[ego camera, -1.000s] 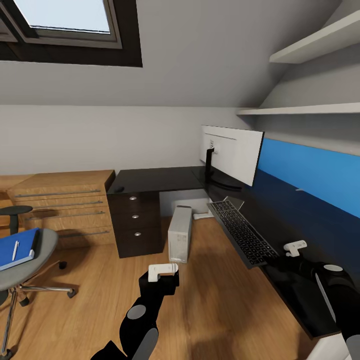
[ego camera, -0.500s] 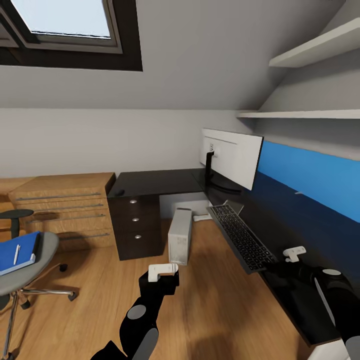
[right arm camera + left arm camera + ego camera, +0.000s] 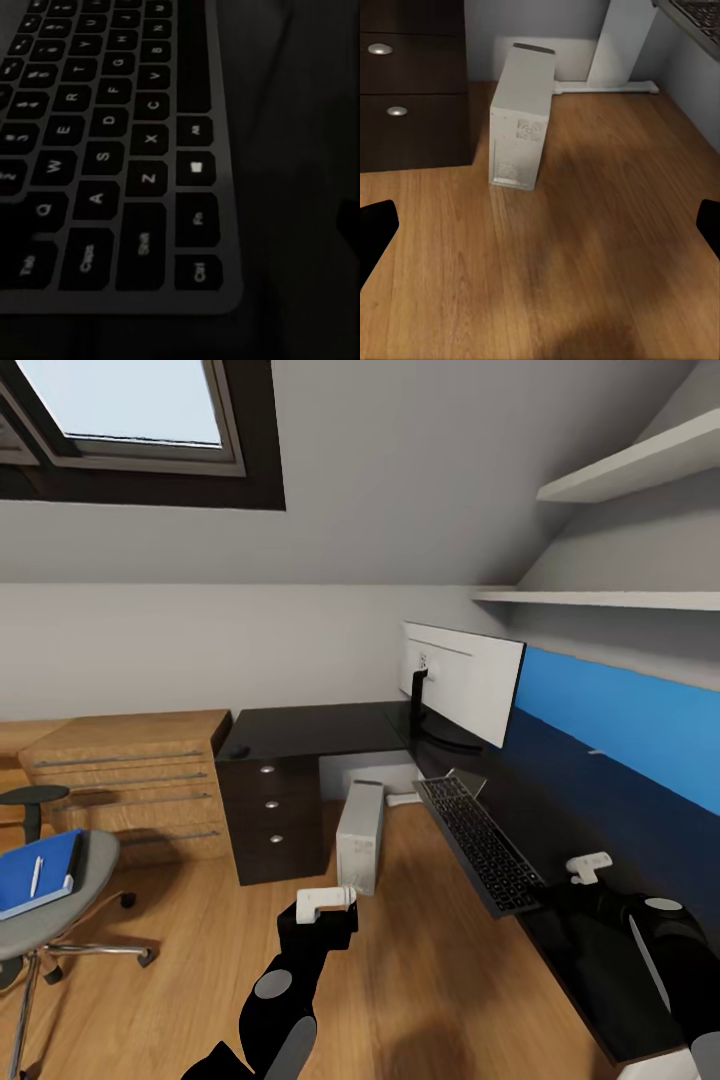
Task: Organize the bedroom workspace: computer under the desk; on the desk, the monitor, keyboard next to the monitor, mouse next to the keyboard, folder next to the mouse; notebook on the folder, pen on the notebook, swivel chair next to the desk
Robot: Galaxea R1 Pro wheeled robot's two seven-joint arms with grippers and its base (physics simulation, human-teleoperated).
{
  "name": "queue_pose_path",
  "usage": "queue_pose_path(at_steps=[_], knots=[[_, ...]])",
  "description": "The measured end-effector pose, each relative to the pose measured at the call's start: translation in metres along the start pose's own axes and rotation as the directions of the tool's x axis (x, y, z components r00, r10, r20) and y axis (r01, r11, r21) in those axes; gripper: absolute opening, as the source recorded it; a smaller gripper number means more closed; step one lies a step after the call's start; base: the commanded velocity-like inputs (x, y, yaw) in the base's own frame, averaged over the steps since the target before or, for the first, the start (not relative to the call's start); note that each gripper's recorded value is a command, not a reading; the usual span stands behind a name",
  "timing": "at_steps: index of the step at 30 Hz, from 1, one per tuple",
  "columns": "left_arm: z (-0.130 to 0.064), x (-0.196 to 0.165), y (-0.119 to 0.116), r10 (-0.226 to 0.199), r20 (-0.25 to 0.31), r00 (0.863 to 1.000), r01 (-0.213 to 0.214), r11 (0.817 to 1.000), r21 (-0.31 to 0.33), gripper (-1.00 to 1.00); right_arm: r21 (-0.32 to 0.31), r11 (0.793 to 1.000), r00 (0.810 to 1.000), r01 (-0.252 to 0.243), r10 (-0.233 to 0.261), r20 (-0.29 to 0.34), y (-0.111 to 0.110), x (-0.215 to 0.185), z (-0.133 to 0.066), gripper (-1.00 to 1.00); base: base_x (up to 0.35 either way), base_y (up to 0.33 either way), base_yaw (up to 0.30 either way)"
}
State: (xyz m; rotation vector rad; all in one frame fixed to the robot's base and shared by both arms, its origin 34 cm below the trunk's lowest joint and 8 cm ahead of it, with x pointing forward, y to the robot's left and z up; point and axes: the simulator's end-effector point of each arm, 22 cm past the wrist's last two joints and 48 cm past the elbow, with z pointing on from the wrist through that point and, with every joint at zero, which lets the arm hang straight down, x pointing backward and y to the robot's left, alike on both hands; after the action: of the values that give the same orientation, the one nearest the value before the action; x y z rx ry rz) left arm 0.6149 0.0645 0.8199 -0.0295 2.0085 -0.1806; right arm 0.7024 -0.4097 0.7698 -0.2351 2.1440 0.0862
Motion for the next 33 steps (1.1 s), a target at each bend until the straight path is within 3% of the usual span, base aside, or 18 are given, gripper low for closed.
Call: queue_pose_path(at_steps=[16,21,23,25,26,33], knots=[[-0.006,-0.016,-0.003,-0.001,-0.002,1.0,0.001,1.0,0.001,1.0,0.004,1.0,0.999,0.008,-0.008,0.039,0.0,-0.034,-0.013,1.0,0.0,0.0,0.0],[-0.006,-0.016,-0.003,-0.001,-0.003,1.0,0.001,1.0,0.002,1.0,-0.008,1.0,0.997,-0.002,0.003,0.08,0.008,-0.052,-0.016,1.0,0.0,0.0,0.0],[-0.005,-0.013,-0.002,0.002,-0.009,1.0,-0.002,1.0,-0.001,1.0,-0.046,0.995,0.992,-0.085,0.089,0.087,0.023,-0.072,-0.025,1.0,0.0,0.0,0.0],[-0.005,-0.012,-0.002,0.002,-0.012,1.0,-0.002,1.0,-0.001,1.0,-0.059,0.991,0.99,-0.12,0.124,0.072,0.028,-0.077,-0.03,1.0,0.0,0.0,0.0],[-0.004,-0.011,-0.002,0.003,-0.014,1.0,-0.003,1.0,-0.002,1.0,-0.088,0.979,0.981,-0.182,0.186,0.048,0.04,-0.091,-0.042,1.0,0.0,0.0,0.0],[-0.004,-0.01,-0.002,0.004,-0.015,1.0,-0.004,1.0,-0.003,1.0,-0.121,0.96,0.961,-0.253,0.264,0.083,0.071,-0.131,-0.067,1.0,0.0,0.0,0.0]])
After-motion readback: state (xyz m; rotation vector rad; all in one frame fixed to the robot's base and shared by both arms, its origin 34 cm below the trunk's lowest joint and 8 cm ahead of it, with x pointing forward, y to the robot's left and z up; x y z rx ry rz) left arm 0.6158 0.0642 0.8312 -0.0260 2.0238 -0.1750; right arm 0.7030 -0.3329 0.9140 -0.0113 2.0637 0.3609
